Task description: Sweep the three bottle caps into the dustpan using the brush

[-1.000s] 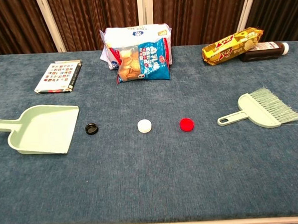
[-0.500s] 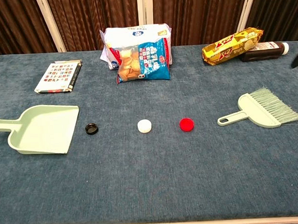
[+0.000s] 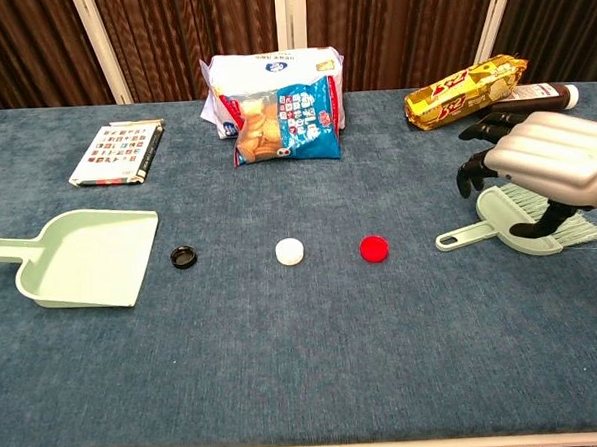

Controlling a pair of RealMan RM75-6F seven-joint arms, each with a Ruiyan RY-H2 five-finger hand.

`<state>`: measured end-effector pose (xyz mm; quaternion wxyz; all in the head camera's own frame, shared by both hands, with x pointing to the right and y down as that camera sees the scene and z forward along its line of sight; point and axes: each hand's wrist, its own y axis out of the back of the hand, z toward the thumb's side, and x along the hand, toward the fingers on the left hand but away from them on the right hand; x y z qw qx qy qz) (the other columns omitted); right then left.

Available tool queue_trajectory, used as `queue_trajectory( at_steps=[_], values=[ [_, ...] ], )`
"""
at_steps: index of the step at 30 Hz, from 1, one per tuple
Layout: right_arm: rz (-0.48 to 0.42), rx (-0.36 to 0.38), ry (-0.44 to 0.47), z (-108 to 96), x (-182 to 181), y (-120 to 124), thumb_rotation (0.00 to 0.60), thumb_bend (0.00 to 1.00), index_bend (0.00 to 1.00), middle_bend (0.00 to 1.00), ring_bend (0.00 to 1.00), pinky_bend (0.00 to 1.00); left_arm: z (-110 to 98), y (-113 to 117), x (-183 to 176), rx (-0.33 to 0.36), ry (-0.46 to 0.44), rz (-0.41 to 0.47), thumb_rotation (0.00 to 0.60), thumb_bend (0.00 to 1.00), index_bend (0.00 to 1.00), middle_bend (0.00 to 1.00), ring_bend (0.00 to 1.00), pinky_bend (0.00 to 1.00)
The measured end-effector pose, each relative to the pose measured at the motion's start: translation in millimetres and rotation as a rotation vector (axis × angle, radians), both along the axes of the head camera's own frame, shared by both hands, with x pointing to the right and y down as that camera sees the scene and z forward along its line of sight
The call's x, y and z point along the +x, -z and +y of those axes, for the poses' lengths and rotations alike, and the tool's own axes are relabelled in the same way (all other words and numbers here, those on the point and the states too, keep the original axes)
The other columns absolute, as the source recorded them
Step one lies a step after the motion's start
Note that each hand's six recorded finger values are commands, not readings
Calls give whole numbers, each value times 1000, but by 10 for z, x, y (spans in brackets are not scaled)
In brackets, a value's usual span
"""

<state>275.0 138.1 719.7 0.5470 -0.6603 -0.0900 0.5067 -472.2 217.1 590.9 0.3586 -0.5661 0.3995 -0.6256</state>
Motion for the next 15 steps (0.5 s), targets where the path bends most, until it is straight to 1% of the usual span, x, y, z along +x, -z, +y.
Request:
queue_trajectory(
  at_steps=[6,10,15],
  values=[
    [-6,-11,-9,32,-46,-163,600,167,384,398,61,50,16,-31,-16,-9,10,5,600,71,195,192,78,79],
    [-3,-11,-4,64,-60,-235,600,213,402,407,69,48,26,-37,-35,-12,17,7,600,71,195,192,78,79],
    [-4,-8,-7,93,-93,-303,600,220,407,420,80,48,35,-48,-38,-15,19,12,600,71,195,192,78,79]
  ],
)
